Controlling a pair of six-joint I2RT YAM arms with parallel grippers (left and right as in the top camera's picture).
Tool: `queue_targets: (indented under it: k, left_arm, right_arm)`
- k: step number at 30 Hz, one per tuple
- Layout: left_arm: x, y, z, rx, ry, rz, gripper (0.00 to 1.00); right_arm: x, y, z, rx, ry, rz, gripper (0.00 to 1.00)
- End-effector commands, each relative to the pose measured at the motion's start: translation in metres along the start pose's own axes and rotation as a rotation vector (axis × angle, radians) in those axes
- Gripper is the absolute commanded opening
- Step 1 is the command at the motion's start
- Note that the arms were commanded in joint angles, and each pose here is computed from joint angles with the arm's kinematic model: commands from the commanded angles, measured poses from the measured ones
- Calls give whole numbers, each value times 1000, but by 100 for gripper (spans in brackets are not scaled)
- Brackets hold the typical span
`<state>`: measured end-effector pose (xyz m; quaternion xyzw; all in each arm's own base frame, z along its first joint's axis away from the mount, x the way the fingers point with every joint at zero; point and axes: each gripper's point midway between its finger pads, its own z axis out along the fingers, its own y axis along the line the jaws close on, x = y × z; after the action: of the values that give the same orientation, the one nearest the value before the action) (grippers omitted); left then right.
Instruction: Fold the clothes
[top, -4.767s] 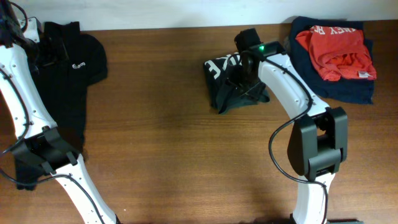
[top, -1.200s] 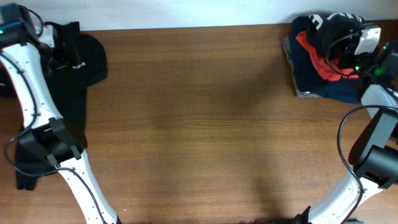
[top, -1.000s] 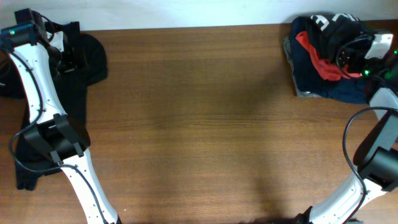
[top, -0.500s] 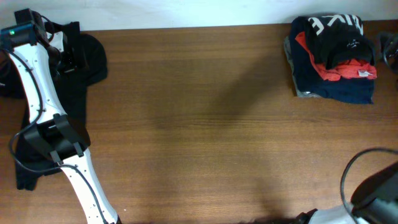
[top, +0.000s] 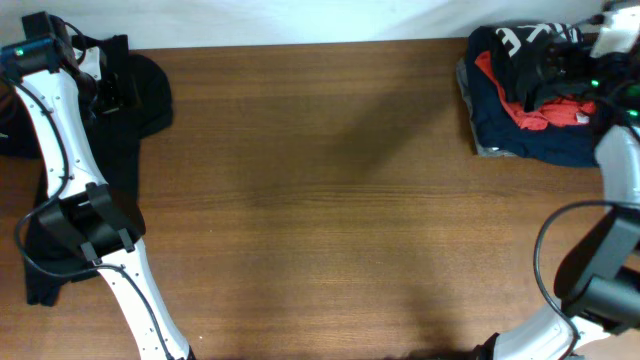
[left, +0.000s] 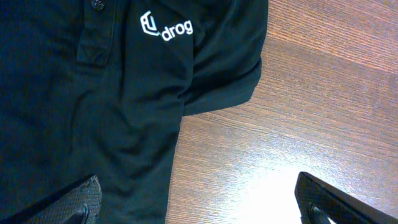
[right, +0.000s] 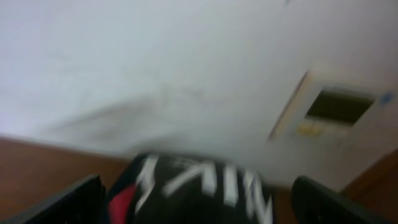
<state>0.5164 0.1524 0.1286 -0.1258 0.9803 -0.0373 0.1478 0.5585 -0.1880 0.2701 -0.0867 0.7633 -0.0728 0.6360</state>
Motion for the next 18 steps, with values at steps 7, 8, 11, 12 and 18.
queue_targets:
  k: [7,8,11,12,18]
  left_arm:
    - [1,-11,8,16,11,6,99]
    - [1,-12,10,17,15,9,99]
    - [3,-16,16,20,27,15,99]
    - [4,-17,19,21,34,16,99]
    - [8,-20,34,24,62,21,99]
  right_arm:
    - [89,-30,65,102,73,153,100]
    - [106,-28,72,96,97,181,100]
    - [153,-16,86,64,166,269,99]
    - [169,-12,90,57,191,296,99]
    - [237,5,88,31,342,368,99]
